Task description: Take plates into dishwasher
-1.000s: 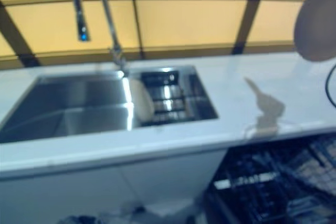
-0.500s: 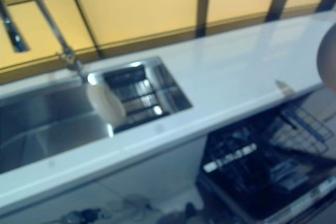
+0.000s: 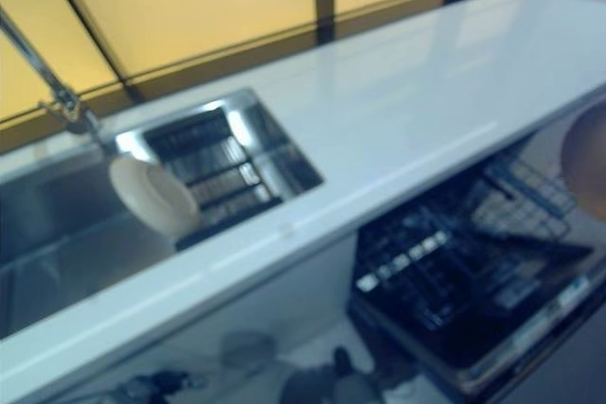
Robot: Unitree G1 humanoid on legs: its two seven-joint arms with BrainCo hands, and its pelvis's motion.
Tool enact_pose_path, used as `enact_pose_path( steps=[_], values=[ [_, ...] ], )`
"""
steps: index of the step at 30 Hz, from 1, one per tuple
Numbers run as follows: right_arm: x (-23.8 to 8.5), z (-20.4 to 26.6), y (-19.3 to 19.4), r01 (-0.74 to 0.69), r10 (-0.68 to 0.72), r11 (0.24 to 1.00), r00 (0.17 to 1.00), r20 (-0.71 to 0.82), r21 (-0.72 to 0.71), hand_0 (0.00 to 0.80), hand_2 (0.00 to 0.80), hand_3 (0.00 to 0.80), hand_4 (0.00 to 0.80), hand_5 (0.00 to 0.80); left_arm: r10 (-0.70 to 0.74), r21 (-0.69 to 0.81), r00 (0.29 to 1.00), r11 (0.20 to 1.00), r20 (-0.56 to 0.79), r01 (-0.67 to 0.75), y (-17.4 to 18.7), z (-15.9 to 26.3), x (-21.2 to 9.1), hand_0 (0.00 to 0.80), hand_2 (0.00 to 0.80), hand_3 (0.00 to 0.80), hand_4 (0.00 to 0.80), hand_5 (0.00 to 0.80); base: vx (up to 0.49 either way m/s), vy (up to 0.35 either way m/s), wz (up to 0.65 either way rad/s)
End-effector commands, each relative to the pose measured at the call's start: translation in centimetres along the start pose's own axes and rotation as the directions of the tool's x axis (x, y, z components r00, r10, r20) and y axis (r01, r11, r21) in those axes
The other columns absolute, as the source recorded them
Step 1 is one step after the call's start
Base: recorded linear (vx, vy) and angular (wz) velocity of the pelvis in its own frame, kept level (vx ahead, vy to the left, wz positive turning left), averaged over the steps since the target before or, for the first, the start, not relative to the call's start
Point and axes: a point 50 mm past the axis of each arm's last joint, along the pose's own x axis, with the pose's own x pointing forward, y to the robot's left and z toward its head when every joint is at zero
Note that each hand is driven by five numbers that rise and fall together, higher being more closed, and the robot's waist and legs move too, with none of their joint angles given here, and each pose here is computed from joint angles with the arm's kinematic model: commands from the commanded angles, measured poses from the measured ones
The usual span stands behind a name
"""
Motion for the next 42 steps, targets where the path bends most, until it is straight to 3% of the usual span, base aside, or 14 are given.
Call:
enact_pose_path(
  steps=[1, 25, 32, 42],
  values=[
    [0.0, 1.2, 0.9, 0.024, -0.026, 0.999, 0.999, 0.048, 0.030, 0.800, 0.800, 0.800, 0.800, 0.800, 0.104, 0.033, 0.994, 0.994, 0.017, -0.105, 3.6, 0.6, -0.6, 0.000, 0.000, 0.000, 0.000, 0.000, 0.000, 0.000, 0.00],
    [1.6, 6.2, 8.4, -0.132, 0.142, 0.980, 0.988, 0.062, -0.147, 0.800, 0.800, 0.800, 0.800, 0.800, 0.061, 0.082, 0.997, 0.995, 0.039, -0.064, 3.0, 2.5, -0.4, 0.000, 0.000, 0.000, 0.000, 0.000, 0.001, -0.002, 0.02],
    [1.9, 7.0, 10.4, -0.179, 0.185, 0.972, 0.982, 0.027, -0.152, 0.800, 0.800, 0.800, 0.800, 0.800, 0.056, 0.099, 0.997, 0.993, 0.043, -0.060, 2.9, 3.1, -0.4, 0.000, 0.000, 0.000, 0.000, 0.000, 0.012, -0.017, 0.09],
    [2.1, 5.9, 12.7, -0.247, 0.219, 0.921, 0.968, -0.122, -0.301, 0.800, 0.800, 0.800, 0.800, 0.800, 0.051, 0.114, 0.996, 0.992, 0.078, -0.060, 2.7, 4.9, -0.3, 0.000, 0.000, 0.000, 0.000, 0.000, -0.026, -0.008, 0.08]
  ],
)
